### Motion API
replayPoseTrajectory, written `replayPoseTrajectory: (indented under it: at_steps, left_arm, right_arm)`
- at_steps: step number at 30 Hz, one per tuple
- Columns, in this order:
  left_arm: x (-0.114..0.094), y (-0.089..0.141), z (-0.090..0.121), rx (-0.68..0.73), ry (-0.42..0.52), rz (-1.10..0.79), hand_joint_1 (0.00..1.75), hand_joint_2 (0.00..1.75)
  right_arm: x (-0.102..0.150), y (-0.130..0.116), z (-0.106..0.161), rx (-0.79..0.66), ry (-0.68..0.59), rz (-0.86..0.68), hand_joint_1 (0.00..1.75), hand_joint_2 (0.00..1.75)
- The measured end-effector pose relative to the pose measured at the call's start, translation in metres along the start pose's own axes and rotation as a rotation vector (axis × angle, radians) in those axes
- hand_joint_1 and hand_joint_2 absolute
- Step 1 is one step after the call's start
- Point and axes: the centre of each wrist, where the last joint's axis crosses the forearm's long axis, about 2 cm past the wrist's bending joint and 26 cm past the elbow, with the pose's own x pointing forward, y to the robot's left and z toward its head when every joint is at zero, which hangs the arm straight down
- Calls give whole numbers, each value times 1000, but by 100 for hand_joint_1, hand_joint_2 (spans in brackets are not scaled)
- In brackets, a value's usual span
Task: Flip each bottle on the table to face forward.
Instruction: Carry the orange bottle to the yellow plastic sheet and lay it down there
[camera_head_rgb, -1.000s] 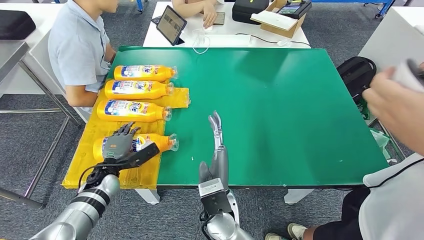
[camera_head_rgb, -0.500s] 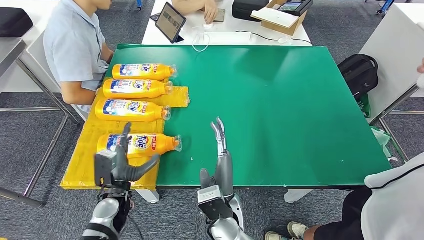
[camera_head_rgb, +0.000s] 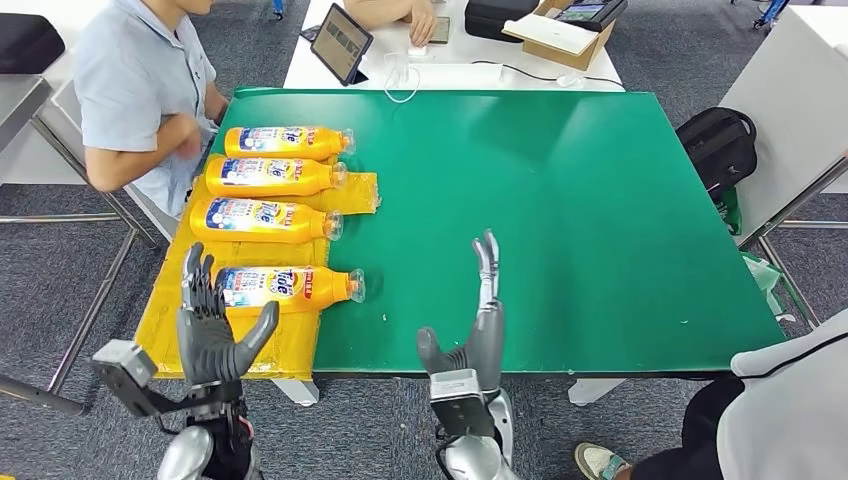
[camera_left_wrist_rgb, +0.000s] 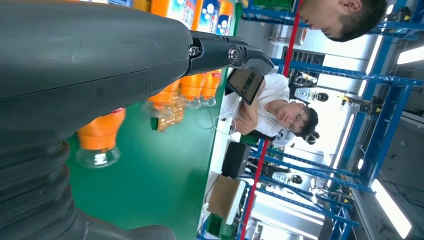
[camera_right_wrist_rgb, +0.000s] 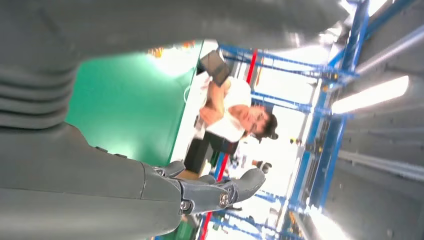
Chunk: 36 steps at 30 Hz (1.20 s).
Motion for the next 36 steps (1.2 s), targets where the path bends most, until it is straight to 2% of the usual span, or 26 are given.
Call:
replayPoseTrajectory:
  at_steps: [5, 14, 18, 20, 22, 24, 27, 31, 36]
  left_arm:
    - [6, -3, 12, -5, -7, -1, 0, 175]
    - [10, -6, 15, -10, -20, -9, 0, 175]
    - [12, -9, 19, -8, -27, -44, 0, 175]
    - [12, -10, 24, 4, -27, -71, 0, 175]
    - [13, -10, 30, 19, -21, -101, 0, 175]
    - [13, -10, 37, 33, -7, -129, 0, 175]
    - [12, -11, 46, 49, 20, -148, 0, 175]
    - [12, -18, 51, 21, 23, -127, 0, 175]
    - [10, -28, 53, -25, 8, -102, 0, 175]
  right_arm:
    - [2, -10, 0, -43, 2, 16, 0, 175]
    - [3, -16, 0, -72, 9, 23, 0, 175]
    - [2, -18, 3, -84, 27, 17, 0, 0]
    - [0, -19, 5, -95, 53, 8, 0, 87]
    - [-5, -20, 12, -109, 100, -3, 0, 87]
    - [-11, -21, 20, -122, 164, -15, 0, 0]
    - [-21, -22, 33, -109, 226, 5, 0, 0]
    - [-23, -21, 40, -97, 255, -4, 0, 175]
    - [-23, -20, 45, -90, 280, -32, 0, 175]
